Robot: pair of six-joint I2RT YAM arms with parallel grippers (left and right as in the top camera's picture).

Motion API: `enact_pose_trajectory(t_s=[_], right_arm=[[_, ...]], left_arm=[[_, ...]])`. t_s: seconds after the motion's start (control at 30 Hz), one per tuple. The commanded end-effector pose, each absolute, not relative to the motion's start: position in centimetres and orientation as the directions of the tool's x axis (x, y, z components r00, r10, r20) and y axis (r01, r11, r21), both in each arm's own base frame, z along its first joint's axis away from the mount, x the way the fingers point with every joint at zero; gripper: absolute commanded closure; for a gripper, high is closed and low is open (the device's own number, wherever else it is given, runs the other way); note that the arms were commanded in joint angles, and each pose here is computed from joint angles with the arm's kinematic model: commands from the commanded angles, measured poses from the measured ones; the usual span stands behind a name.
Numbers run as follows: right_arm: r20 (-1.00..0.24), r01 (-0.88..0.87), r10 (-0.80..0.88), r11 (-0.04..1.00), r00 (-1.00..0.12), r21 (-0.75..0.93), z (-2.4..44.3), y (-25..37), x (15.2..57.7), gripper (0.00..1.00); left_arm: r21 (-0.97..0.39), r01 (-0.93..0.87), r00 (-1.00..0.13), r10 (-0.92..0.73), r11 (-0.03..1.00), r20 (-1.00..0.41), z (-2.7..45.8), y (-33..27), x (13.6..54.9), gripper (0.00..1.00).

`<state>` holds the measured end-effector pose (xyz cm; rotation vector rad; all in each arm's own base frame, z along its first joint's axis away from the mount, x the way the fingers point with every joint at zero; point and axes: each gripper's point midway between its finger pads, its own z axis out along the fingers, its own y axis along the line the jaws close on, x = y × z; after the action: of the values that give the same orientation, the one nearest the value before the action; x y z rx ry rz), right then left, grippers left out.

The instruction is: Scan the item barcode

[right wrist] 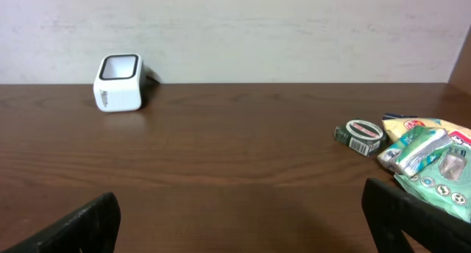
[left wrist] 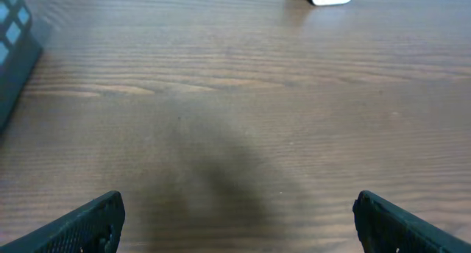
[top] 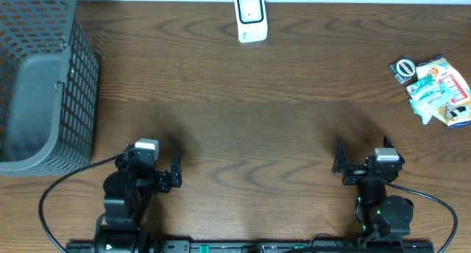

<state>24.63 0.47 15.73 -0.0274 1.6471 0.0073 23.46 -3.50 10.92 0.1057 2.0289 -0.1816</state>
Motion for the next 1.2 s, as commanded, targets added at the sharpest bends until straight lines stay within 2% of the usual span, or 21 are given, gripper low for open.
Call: enact_pose_trajectory(t_s=[0.0, 0.47, 0.67, 0.9, 1.17], right_arm=[[-0.997, -0.015, -0.028, 1.0, -0.075, -0.027, 15.6, 0.3, 24.6, 0.01], [-0.997, -0.015, -0.028, 1.0, -0.075, -0.027, 15.6, 0.3, 24.6, 0.01], [-0.997, -0.015, -0.028, 1.0, -0.075, -0.027, 15.6, 0.3, 24.6, 0.01], [-0.997, -0.015, -0.028, 1.0, -0.075, -0.027, 15.6, 0.3, 24.6, 0.01], [-0.997, -0.015, -0.028, 1.0, -0.075, -0.027, 15.6, 0.3, 24.6, 0.01]], left_arm=[[-0.058, 0.149, -0.406, 0.007, 0.987, -0.914, 10.4, -3.1, 23.6, 0.02], [-0.04, 0.136, -0.209, -0.011, 0.99, -0.978, 12.5, -2.6, 24.5, 0.02], [-0.095, 0.099, -0.144, -0.08, 0.991, -0.986, 14.1, -1.9, 24.3, 0.02], [-0.144, 0.092, -0.15, -0.129, 0.985, -0.98, 14.1, -1.9, 24.3, 0.02], [-0.127, 0.102, -0.15, -0.11, 0.987, -0.982, 14.1, -2.1, 24.3, 0.02]])
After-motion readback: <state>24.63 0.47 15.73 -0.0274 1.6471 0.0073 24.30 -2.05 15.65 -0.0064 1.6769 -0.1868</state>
